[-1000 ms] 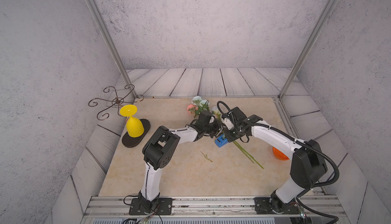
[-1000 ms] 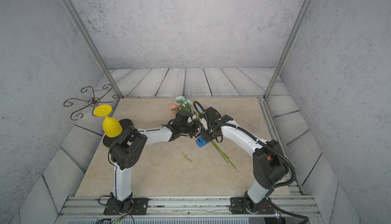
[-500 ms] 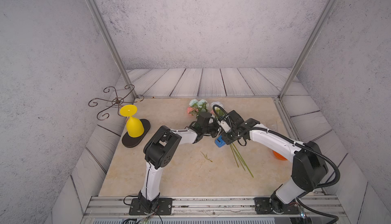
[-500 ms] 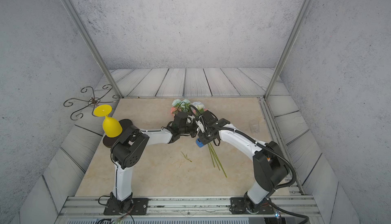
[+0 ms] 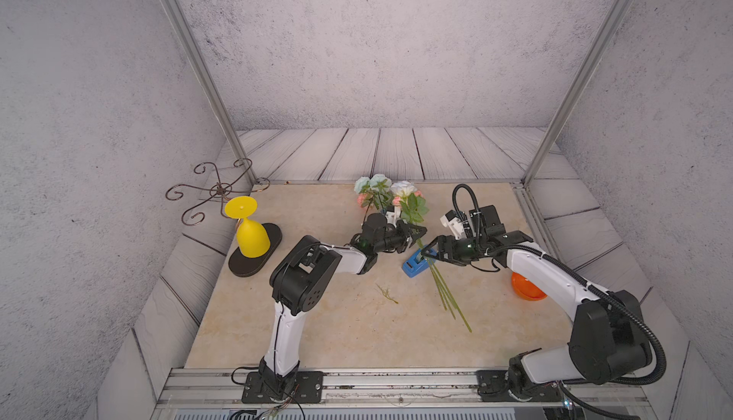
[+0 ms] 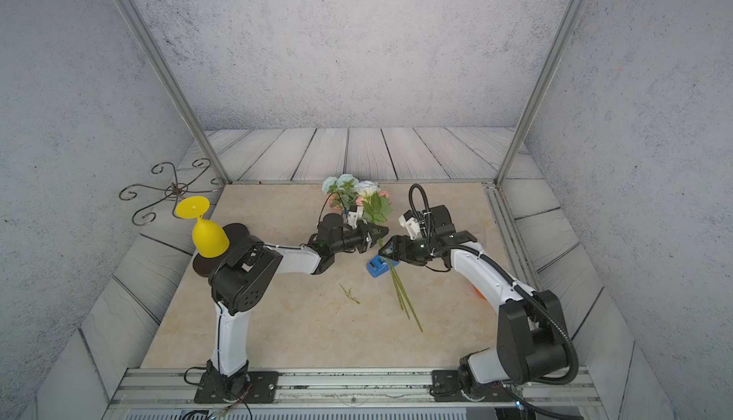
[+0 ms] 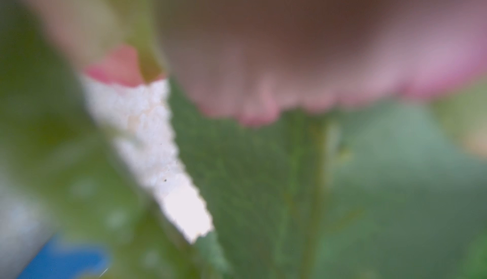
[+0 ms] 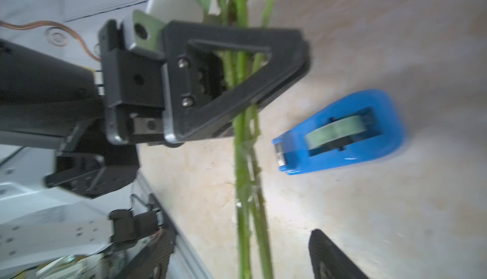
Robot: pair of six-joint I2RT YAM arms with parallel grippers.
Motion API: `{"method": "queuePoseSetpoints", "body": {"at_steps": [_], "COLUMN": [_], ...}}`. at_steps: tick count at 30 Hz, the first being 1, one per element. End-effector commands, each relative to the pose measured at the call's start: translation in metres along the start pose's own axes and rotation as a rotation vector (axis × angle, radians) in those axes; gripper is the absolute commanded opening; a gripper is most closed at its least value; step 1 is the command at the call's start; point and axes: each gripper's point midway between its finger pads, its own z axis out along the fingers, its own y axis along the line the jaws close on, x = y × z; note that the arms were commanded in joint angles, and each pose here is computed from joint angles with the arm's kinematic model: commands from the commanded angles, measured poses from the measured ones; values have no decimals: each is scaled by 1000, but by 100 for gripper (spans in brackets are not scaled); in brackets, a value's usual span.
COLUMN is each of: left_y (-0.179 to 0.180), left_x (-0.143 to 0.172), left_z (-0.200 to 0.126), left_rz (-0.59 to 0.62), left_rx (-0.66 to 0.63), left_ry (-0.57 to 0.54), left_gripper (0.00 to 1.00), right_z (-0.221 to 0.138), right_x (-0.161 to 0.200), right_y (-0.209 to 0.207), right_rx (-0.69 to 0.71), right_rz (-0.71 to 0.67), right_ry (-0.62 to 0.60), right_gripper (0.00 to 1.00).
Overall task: Wrap bouquets with tape
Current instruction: Wrap the tape around the bouquet.
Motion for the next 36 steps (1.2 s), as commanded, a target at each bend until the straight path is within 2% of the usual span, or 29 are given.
{"method": "queuePoseSetpoints", "body": {"at_steps": [1, 5, 8, 16, 19, 20, 24, 27, 30, 33, 36], "left_y": [-41, -49, -52, -48, -44, -45, -41, -38, -36, -22, -2], "left_x": [-11, -14, -17, -14, -10, -8, -6, -9, -7, -3, 3], "left_z": [-3, -8, -12, -11, -13, -13, -13, -15, -13, -10, -13], "left_rz": [111, 142, 143, 123, 113, 122, 114, 116, 109, 87, 82], "left_rx": [166, 212, 246, 276, 283, 284, 275, 266, 265, 189, 34], "left_ry": [-53, -87, -113, -109, -111, -106, -112, -125, -111, -79, -52], "left_gripper": [0, 0, 0, 0, 0, 0, 0, 0, 0, 0, 11], "right_z": [14, 20, 26, 29, 33, 35, 40, 36, 35, 32, 22], "right_x": [0, -11, -15, -43, -44, -42, -23, -11, -11, -6, 0], "right_y": [23, 15, 5, 0, -3, -8, -22, -25, -28, -34, -38], "right_rx": [-228, -321, -377, -538, -559, -547, -418, -328, -296, -167, -6], "right_rz": [106, 180, 238, 310, 339, 347, 315, 283, 267, 194, 75], "right_ry": [57, 7, 18, -59, -48, -42, 6, 39, 38, 62, 105], "right_gripper": [79, 70, 64, 62, 50, 46, 16, 2, 0, 0, 0]}}
